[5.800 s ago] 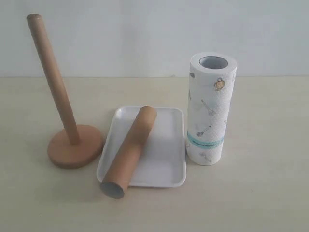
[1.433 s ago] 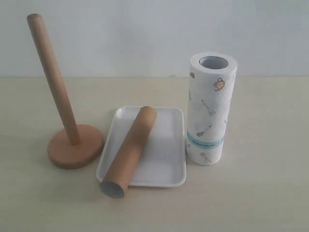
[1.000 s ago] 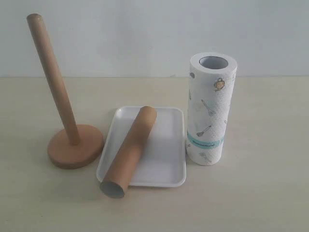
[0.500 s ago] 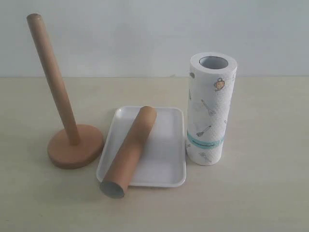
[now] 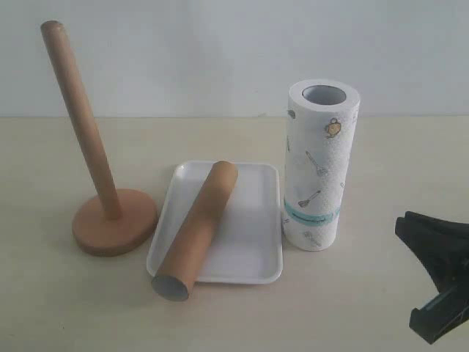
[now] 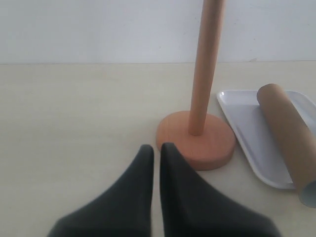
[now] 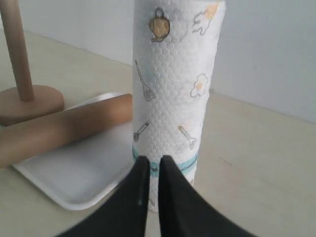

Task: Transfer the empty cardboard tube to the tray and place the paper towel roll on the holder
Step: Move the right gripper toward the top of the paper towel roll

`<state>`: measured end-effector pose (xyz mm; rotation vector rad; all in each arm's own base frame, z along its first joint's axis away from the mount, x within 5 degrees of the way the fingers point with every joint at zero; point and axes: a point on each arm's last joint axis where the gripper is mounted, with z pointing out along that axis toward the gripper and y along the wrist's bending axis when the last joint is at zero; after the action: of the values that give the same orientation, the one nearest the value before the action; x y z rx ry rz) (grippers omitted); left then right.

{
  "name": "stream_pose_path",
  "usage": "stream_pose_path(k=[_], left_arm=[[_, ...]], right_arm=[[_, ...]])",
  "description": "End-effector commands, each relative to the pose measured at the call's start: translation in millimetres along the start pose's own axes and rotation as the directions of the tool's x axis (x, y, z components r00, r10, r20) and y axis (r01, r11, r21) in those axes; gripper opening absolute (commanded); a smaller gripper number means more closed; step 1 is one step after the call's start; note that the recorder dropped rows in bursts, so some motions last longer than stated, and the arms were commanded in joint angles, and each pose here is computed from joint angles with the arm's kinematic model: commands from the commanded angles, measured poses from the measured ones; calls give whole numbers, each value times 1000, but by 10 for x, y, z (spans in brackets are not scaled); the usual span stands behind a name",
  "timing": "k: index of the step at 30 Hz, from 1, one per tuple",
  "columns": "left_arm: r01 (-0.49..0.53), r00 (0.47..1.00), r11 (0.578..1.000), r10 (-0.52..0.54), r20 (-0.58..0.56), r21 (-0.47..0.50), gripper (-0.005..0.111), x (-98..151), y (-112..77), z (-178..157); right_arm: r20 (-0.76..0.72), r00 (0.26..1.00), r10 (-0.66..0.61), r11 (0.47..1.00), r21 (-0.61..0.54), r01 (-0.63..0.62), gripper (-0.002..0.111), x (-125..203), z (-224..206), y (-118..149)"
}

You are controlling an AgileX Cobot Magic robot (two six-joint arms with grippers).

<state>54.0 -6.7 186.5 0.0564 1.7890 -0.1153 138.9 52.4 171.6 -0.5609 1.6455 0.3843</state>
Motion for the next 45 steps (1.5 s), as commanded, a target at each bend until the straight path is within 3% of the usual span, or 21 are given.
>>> stream_pose_path(k=[1, 14, 16, 18, 21, 23, 26, 29, 34, 38, 45], left_arm=[[3, 1000, 1000, -3, 1, 0, 4, 8, 0, 1], [3, 1000, 1000, -3, 1, 0, 4, 8, 0, 1], [3, 1000, 1000, -3, 1, 0, 4, 8, 0, 1], [3, 1000, 1000, -3, 1, 0, 4, 8, 0, 1], [3, 1000, 1000, -3, 3, 0, 4, 6, 0, 1], [3, 1000, 1000, -3, 3, 0, 4, 6, 0, 1], [3, 1000, 1000, -3, 3, 0, 4, 6, 0, 1], [3, 1000, 1000, -3, 3, 0, 4, 6, 0, 1], [3, 1000, 1000, -3, 1, 0, 4, 8, 0, 1], [3, 1000, 1000, -3, 1, 0, 4, 8, 0, 1], [3, 1000, 1000, -3, 1, 0, 4, 8, 0, 1]], right_arm=[[-3, 999, 41, 999, -11, -41, 7, 25, 34, -12], [68, 997, 36, 999, -19, -35, 7, -64, 60, -28], [83, 996, 14, 999, -30, -11, 12, -117, 103, -51], [88, 996, -5, 999, -41, 8, 27, -177, 162, -86], [74, 996, 48, 998, -31, -46, 70, -240, 234, -155], [68, 993, 99, 995, -20, -98, 91, -274, 268, -195], [80, 978, 195, 981, -24, -194, 104, -332, 305, -231], [105, 948, 301, 954, -46, -298, 105, -375, 314, -237], [118, 975, 188, 982, -40, -184, 105, -379, 317, -234], [109, 979, 171, 985, -45, -167, 105, -370, 409, -283], [52, 991, 125, 983, -143, -117, 105, -276, 839, -397]])
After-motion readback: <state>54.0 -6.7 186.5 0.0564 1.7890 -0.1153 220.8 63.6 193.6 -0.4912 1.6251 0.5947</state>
